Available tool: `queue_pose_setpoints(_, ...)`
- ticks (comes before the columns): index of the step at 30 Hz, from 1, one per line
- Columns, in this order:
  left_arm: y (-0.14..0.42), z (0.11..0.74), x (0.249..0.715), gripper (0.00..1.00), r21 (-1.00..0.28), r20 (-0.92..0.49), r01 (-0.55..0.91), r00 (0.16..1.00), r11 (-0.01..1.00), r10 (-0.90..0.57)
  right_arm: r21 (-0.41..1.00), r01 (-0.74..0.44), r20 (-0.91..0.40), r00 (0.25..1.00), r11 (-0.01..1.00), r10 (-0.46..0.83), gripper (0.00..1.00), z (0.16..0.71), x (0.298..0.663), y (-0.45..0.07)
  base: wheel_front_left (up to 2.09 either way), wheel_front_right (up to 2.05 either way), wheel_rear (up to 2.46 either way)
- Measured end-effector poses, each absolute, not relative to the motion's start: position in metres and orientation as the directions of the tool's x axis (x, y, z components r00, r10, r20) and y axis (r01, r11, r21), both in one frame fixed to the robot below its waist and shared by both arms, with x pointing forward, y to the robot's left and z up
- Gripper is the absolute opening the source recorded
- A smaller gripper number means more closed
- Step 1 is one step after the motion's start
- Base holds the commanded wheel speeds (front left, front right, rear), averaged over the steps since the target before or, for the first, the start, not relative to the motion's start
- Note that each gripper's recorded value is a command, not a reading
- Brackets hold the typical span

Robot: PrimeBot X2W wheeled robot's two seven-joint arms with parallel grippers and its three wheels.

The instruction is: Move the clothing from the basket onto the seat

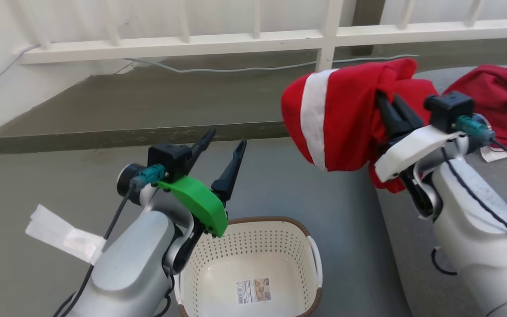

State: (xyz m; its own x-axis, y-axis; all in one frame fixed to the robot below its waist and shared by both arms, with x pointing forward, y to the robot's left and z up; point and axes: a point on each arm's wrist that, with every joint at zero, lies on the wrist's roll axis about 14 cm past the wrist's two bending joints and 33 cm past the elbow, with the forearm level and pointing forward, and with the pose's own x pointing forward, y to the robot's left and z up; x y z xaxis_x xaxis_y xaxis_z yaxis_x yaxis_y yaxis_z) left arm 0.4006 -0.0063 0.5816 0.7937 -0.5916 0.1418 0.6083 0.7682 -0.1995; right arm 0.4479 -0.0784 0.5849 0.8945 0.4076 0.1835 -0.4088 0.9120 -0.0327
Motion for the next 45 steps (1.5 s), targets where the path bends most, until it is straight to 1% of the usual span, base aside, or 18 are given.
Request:
queue_pose_setpoints(3, -0.015, 0.579, 0.396, 1.00, -0.205, 0.146, 0.630, 0.777, 0.749, -0.613, -0.041, -0.363, 0.198, 0.910, 0.931, 0.363, 0.00, 0.590, 0.449, -0.097, 0.00, 0.00, 0.00)
queue_pose_setpoints(14, -0.067, 0.572, 0.369, 1.00, -0.195, 0.150, 0.753, 0.656, 0.628, -0.740, -0.060, -0.176, 0.244, 0.952, 0.983, 0.185, 0.00, 0.605, 0.437, -0.175, 0.00, 0.00, 0.00)
queue_pose_setpoints(21, -0.099, 0.570, 0.353, 1.00, -0.207, 0.158, 0.813, 0.577, 0.544, -0.802, -0.066, -0.032, 0.232, 0.972, 0.997, 0.047, 0.00, 0.598, 0.415, -0.232, 0.00, 0.00, 0.00)
queue_pose_setpoints(28, -0.131, 0.566, 0.333, 1.00, -0.208, 0.154, 0.869, 0.482, 0.448, -0.862, -0.071, 0.096, 0.228, 0.971, 0.993, -0.078, 0.00, 0.595, 0.388, -0.281, 0.00, 0.00, 0.00)
queue_pose_setpoints(29, -0.138, 0.564, 0.328, 1.00, -0.202, 0.151, 0.883, 0.457, 0.425, -0.877, -0.070, 0.126, 0.227, 0.968, 0.990, -0.107, 0.00, 0.594, 0.381, -0.291, 0.00, 0.00, 0.00)
queue_pose_setpoints(36, -0.162, 0.561, 0.310, 1.00, -0.210, 0.154, 0.919, 0.368, 0.334, -0.917, -0.064, 0.211, 0.232, 0.954, 0.975, -0.191, 0.00, 0.595, 0.360, -0.320, 0.00, 0.00, 0.00)
queue_pose_setpoints(45, -0.174, 0.552, 0.305, 1.00, -0.240, 0.145, 0.930, 0.317, 0.278, -0.937, -0.043, 0.279, 0.184, 0.946, 0.959, -0.267, 0.00, 0.578, 0.354, -0.343, 0.00, 0.00, 0.00)
